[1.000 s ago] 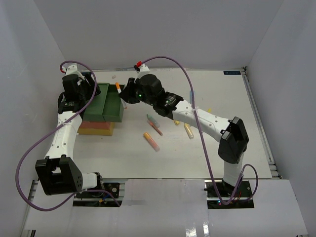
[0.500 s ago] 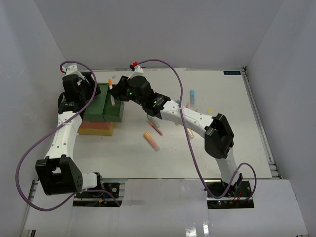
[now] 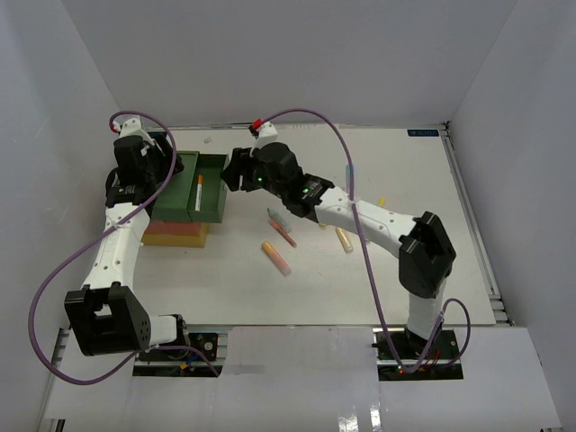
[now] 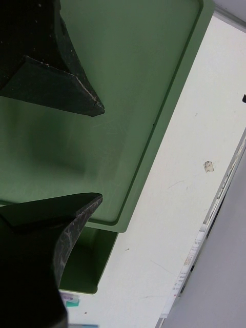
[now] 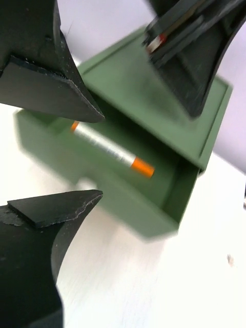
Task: Sort the stationery into containers
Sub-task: Place the pen in the drawer, then pick up the pen from the center of the board.
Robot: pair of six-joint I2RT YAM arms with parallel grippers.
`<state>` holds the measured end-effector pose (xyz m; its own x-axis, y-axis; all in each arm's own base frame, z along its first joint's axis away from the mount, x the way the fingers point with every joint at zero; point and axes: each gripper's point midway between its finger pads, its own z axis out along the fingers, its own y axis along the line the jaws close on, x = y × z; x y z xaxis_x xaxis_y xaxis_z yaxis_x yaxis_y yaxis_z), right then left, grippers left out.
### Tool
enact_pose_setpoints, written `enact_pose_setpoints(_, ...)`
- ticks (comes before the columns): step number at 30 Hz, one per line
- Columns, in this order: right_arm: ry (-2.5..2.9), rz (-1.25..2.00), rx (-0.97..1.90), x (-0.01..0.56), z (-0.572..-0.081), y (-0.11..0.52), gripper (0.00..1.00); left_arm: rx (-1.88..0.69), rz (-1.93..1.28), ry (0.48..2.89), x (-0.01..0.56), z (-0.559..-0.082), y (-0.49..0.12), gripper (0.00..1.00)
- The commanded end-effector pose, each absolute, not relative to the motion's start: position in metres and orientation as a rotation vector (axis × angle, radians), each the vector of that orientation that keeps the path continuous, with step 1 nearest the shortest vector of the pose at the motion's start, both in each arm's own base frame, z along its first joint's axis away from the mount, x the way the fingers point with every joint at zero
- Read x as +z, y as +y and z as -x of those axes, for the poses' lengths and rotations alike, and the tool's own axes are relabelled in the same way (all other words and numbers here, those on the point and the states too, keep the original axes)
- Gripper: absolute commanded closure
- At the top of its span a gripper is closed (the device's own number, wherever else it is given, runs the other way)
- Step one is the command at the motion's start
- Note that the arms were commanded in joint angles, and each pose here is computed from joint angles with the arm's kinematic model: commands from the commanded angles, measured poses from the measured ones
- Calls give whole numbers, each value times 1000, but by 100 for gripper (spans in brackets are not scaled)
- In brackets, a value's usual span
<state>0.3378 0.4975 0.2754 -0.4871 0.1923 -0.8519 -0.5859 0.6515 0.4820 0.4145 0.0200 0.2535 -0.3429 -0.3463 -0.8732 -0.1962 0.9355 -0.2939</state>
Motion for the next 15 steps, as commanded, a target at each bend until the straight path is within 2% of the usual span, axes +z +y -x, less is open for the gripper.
enact_pose_setpoints(1,1705,435,855,325,-353,437,38,-183,408,2031,226,-400,14,27)
enact_pose_setpoints(6,1705,629,719,302,-373,379,37,-179,413,2026,228,-400,16,27)
enact_pose_setpoints(9,1799,714,696,268,-385,355,37,-179,408,2027,228,-400,15,27)
enact_pose_setpoints(15,1974,971,465,195,-407,334,37,-184,405,2029,228,-400,14,27)
